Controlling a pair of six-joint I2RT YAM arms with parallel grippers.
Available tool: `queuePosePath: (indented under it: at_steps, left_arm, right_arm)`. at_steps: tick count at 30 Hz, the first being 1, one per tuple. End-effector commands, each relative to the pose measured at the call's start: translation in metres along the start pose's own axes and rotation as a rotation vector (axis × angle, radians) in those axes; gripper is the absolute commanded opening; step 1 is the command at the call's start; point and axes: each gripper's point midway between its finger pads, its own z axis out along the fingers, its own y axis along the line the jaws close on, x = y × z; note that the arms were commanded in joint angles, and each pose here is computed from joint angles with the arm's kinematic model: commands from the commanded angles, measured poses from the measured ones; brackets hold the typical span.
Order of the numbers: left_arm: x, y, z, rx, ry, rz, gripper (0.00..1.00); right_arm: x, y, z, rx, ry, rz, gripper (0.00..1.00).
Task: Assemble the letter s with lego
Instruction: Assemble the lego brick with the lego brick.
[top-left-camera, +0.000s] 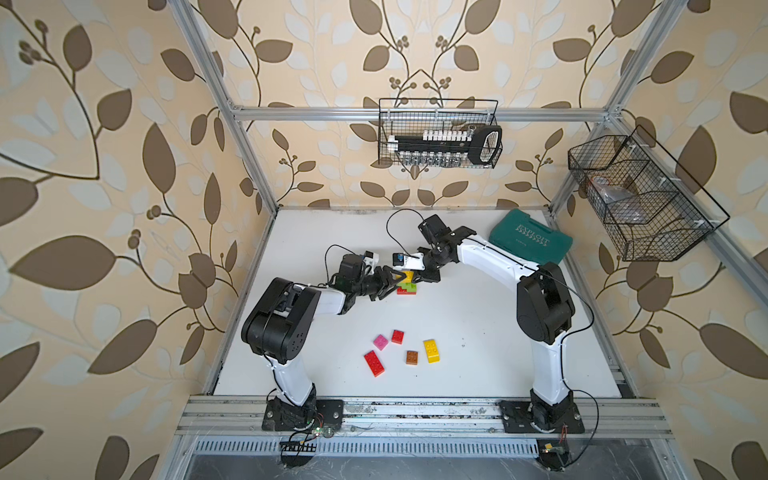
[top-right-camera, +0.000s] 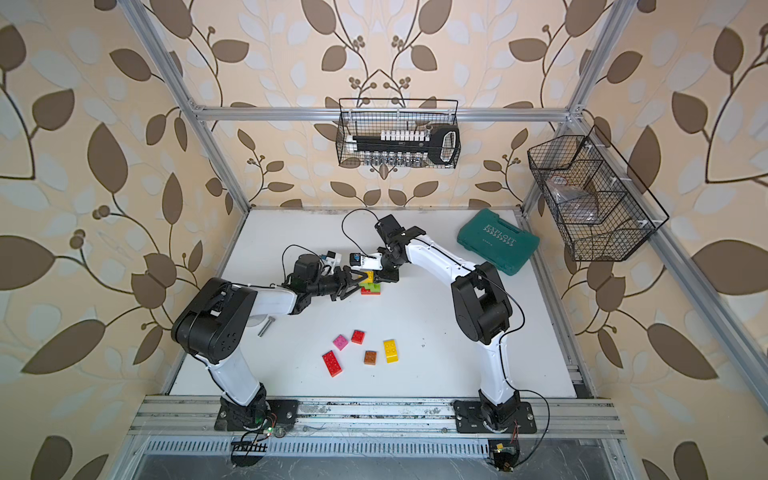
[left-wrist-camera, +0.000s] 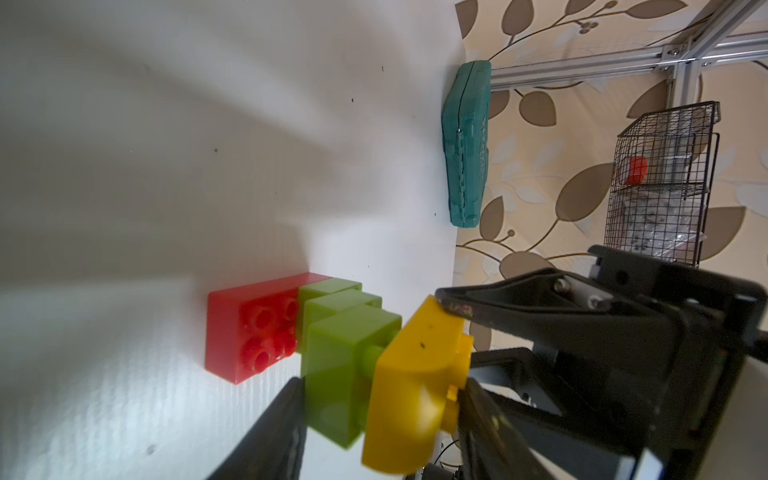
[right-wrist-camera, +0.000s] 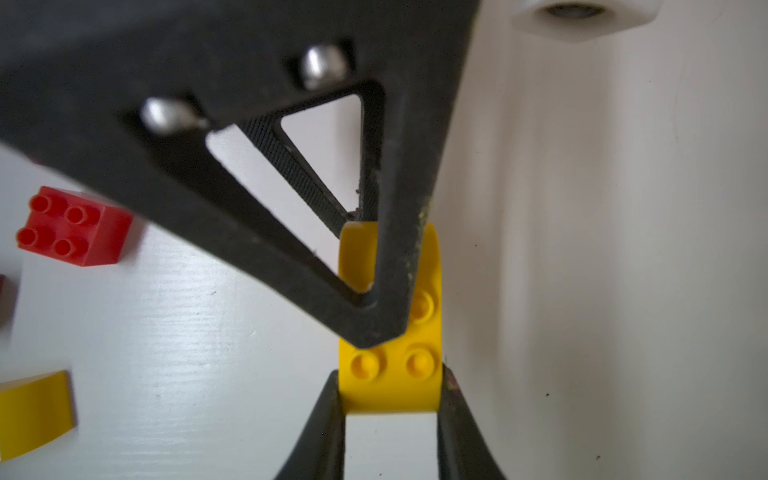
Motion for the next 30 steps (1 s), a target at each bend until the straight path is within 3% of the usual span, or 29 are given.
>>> queuePosePath:
  at_steps: [1,18,30]
  left_arm:
    - [-0.0035,-0.0125,0.0033,0.020,-0.001,0.046,0.56]
    - [-0.0007,-0.0086,0.0043,0.009,0.012,0.043,0.49]
    - [-0.0013,-0.0086,0.0035,-0.001,0.009,0.043,0.57]
  right_arm:
    - [0.0014,0.0055,-0.0049,-0.019,0.009,0.004,0.15]
    - [0.0013,0.0052,0.0001,-0.030,0.004,0.014,0.17]
    - [-0.0017,0.0025,-0.0023,-0.030,-0.015,0.036,0.42]
